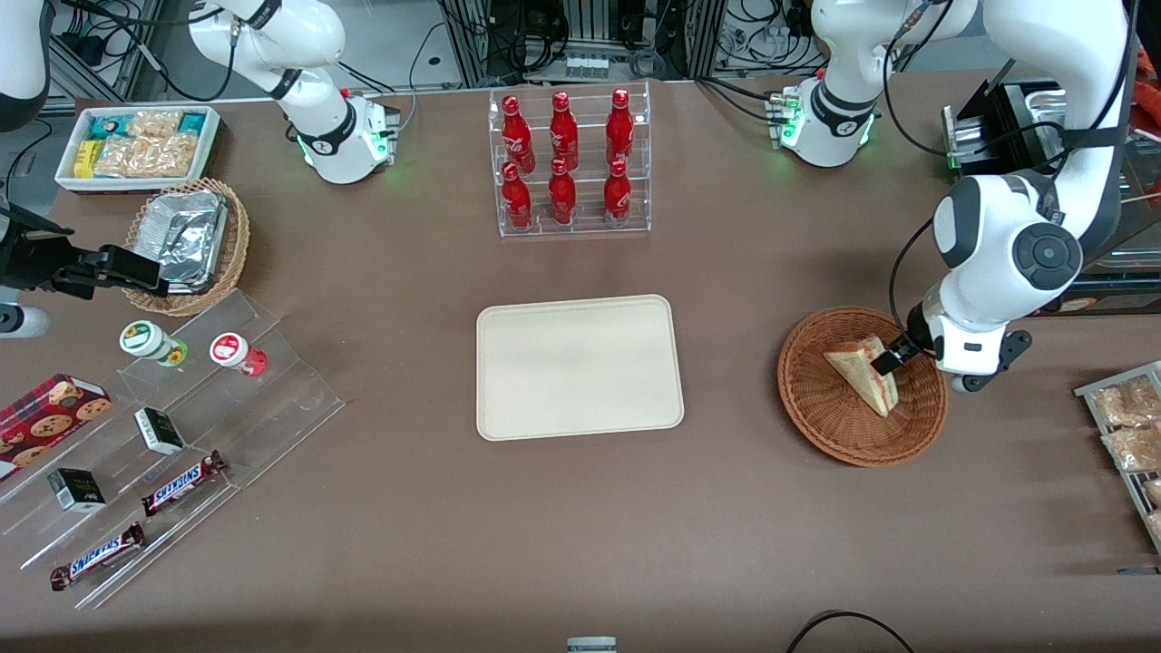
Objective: Place sandwich from basket to tray
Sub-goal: 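Lower the open left gripper and close it on the sandwich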
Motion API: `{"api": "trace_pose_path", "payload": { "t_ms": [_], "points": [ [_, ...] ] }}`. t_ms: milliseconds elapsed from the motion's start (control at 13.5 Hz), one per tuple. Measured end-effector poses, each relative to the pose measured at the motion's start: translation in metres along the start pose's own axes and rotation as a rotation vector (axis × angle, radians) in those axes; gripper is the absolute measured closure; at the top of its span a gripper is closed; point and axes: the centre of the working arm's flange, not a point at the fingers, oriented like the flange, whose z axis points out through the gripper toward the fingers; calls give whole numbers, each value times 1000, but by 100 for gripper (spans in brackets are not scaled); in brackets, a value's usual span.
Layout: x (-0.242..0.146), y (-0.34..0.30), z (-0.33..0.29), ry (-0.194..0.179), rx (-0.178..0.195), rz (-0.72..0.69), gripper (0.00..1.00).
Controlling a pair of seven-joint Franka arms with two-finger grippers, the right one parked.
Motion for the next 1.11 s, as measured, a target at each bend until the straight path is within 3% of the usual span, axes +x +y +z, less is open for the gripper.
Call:
{"api": "trace_pose_path", "payload": {
  "t_ms": [1111],
  "points": [
    [-12,23,49,-21,11,22,0]
  ]
}}
